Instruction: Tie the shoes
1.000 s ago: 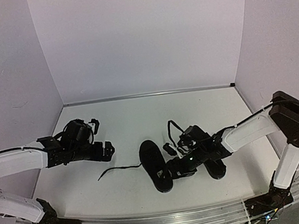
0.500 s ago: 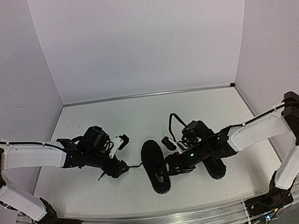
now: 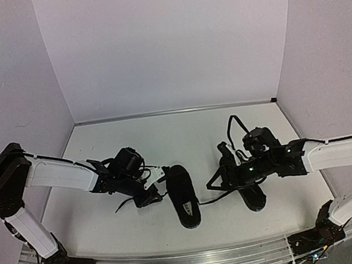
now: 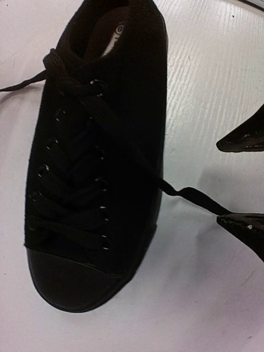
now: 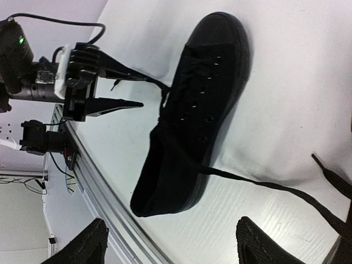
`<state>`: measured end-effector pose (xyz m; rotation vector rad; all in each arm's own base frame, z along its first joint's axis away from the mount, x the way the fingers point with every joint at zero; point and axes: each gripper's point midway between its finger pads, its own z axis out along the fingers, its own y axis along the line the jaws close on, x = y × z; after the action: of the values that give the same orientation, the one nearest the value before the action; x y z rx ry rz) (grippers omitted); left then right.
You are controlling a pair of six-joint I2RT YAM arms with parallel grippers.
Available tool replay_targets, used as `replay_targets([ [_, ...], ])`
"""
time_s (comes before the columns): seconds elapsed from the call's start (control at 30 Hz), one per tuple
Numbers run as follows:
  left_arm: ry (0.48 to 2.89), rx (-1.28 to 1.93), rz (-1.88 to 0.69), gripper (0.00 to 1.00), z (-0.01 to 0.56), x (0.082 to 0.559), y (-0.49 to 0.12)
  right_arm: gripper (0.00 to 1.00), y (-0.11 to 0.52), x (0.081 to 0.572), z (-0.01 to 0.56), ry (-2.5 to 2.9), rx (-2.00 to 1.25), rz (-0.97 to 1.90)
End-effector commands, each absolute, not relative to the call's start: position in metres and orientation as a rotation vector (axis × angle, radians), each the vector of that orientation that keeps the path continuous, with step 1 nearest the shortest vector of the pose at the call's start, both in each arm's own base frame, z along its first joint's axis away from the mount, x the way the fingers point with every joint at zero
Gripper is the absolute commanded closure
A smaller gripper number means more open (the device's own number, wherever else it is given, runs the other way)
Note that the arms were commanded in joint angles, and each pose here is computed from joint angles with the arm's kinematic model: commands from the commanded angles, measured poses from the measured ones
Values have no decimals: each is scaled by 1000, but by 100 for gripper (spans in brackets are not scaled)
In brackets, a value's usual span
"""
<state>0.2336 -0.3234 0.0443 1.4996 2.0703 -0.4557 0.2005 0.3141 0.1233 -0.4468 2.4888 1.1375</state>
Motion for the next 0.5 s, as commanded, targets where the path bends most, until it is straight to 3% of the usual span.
replay_targets([
  [0.0,1902,1557,-511,64,63,244,-356,23,294,201,117,2516,-381,1073],
  [0.47,1948,1641,-376,67,29,252,-346,29,295,203,123,2505,-402,1079],
])
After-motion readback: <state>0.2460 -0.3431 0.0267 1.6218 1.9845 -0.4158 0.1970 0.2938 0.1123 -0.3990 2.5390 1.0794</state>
